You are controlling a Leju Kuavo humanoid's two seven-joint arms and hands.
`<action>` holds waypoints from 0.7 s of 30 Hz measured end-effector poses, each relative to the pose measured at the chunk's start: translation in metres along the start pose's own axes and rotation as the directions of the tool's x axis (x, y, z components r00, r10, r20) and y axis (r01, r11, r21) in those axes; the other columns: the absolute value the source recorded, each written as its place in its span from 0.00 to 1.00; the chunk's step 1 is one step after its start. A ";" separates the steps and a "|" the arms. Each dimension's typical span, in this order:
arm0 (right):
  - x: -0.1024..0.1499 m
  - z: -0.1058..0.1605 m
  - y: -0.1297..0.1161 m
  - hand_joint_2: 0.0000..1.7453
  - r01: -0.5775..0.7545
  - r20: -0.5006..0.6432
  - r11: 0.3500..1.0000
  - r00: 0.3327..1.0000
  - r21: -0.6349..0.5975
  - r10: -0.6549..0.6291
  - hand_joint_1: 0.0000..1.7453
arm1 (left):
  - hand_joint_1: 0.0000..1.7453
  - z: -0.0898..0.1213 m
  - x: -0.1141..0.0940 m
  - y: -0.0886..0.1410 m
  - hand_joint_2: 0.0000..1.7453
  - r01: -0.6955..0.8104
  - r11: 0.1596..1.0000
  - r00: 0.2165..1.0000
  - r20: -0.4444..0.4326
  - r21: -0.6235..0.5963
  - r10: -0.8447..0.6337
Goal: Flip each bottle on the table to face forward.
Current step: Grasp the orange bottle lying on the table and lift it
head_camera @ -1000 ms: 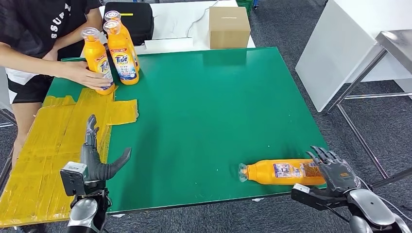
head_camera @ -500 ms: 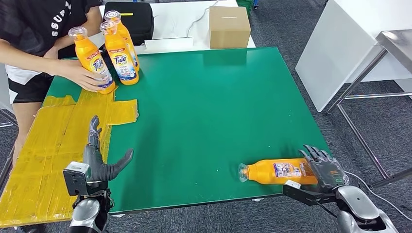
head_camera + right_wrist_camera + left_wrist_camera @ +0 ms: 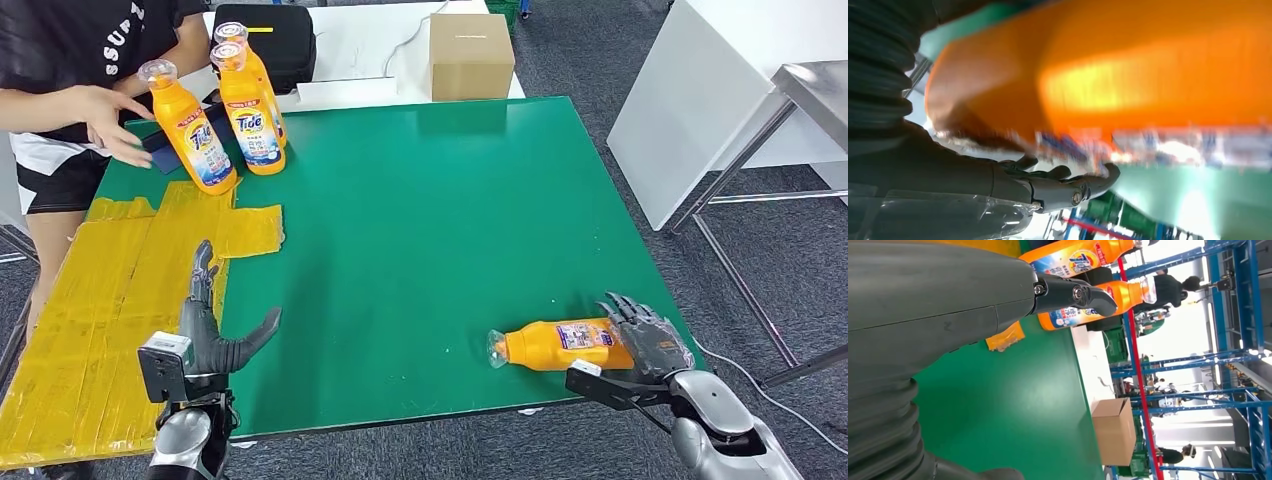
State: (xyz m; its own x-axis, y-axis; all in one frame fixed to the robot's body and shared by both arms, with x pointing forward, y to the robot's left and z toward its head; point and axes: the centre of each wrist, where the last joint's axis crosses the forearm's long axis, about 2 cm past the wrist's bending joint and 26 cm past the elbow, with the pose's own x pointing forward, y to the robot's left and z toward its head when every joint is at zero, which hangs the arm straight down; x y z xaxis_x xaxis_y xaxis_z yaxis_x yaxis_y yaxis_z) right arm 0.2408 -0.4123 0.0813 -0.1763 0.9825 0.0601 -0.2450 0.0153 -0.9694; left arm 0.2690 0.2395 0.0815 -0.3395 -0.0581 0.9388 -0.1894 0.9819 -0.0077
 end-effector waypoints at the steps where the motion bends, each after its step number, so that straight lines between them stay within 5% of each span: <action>1: 0.000 -0.001 0.001 1.00 0.003 0.003 1.000 1.000 0.015 -0.004 0.96 | 0.00 0.000 0.000 0.000 1.00 -0.002 1.000 1.000 -0.002 -0.002 0.002; 17: -0.001 -0.010 0.000 1.00 0.007 0.023 1.000 1.000 0.019 -0.007 0.99 | 0.00 0.002 -0.001 -0.005 1.00 -0.023 0.999 1.000 -0.011 -0.030 0.023; 21: 0.005 -0.013 0.000 1.00 0.031 0.066 0.995 0.997 -0.096 -0.025 1.00 | 0.00 0.001 0.000 -0.006 1.00 -0.051 0.998 0.998 -0.025 -0.045 0.050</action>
State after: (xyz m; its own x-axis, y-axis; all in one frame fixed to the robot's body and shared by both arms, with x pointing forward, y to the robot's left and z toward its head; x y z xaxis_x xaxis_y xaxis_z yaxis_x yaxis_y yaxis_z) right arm 0.2518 -0.4049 0.0785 -0.2328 0.9674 0.1001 -0.1573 0.0641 -0.9855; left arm 0.2688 0.2331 0.0811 -0.3254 -0.0049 0.9456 -0.1300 0.9907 -0.0396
